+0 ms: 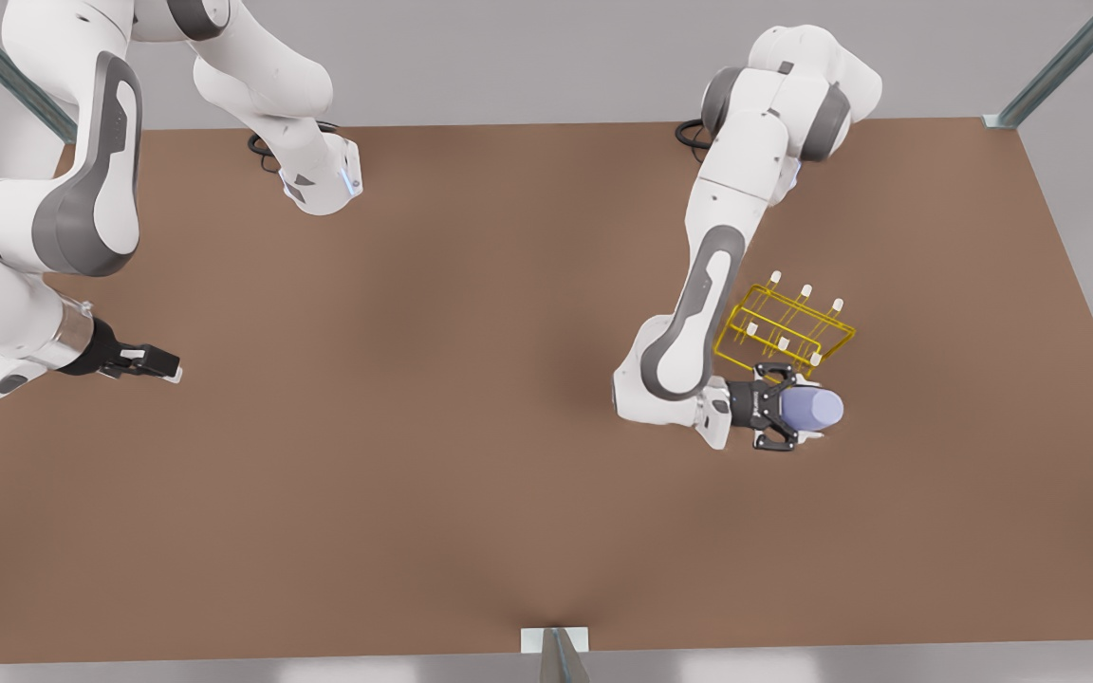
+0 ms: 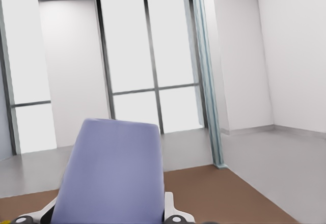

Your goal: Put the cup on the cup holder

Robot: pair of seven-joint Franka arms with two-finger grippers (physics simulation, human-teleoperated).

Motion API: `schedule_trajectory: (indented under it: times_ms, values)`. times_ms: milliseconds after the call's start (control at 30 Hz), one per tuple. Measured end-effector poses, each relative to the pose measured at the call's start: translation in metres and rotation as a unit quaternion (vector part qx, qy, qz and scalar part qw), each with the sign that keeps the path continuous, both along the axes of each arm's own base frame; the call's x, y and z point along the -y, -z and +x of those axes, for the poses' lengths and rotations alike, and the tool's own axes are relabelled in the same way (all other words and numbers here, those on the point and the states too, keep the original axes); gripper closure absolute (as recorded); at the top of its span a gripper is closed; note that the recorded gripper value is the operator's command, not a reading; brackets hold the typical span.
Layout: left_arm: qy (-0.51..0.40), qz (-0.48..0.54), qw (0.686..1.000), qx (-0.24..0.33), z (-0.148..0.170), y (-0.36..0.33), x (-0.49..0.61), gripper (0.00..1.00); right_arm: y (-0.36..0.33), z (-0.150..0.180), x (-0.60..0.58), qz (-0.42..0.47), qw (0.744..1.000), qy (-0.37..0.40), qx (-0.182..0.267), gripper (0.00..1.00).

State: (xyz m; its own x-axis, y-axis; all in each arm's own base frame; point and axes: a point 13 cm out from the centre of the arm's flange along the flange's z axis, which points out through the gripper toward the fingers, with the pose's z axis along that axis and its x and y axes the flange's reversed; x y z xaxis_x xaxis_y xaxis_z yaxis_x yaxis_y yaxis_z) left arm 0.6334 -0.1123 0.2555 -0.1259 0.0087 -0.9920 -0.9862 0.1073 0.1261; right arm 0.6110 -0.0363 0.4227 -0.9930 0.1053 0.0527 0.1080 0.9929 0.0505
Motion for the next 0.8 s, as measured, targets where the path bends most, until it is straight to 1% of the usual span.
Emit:
schedule_trajectory:
  times_ms: [167, 300, 400, 567, 800]
  values:
    - [0.003, -0.011, 1.0, -0.018, -0.043, -0.002, 0.062, 0.24, 0.0, 0.0, 0.001, 0.0, 1.0, 0.001, 0.0, 0.0]
    - [-0.009, -0.014, 0.999, -0.035, -0.071, 0.004, 0.078, 0.24, 0.001, 0.0, 0.002, 0.001, 1.0, 0.002, 0.0, 0.0]
    - [-0.024, -0.006, 0.998, -0.053, -0.095, 0.001, 0.064, 0.24, 0.0, 0.0, 0.002, 0.001, 1.0, 0.002, 0.0, 0.0]
    - [-0.029, 0.01, 0.998, -0.063, -0.111, 0.012, 0.055, 0.24, 0.001, 0.0, 0.002, 0.0, 1.0, 0.002, 0.0, 0.0]
    - [-0.035, 0.032, 0.996, -0.07, -0.127, 0.028, 0.032, 0.24, -0.003, 0.005, 0.004, -0.002, 1.0, 0.003, 0.011, 0.0]
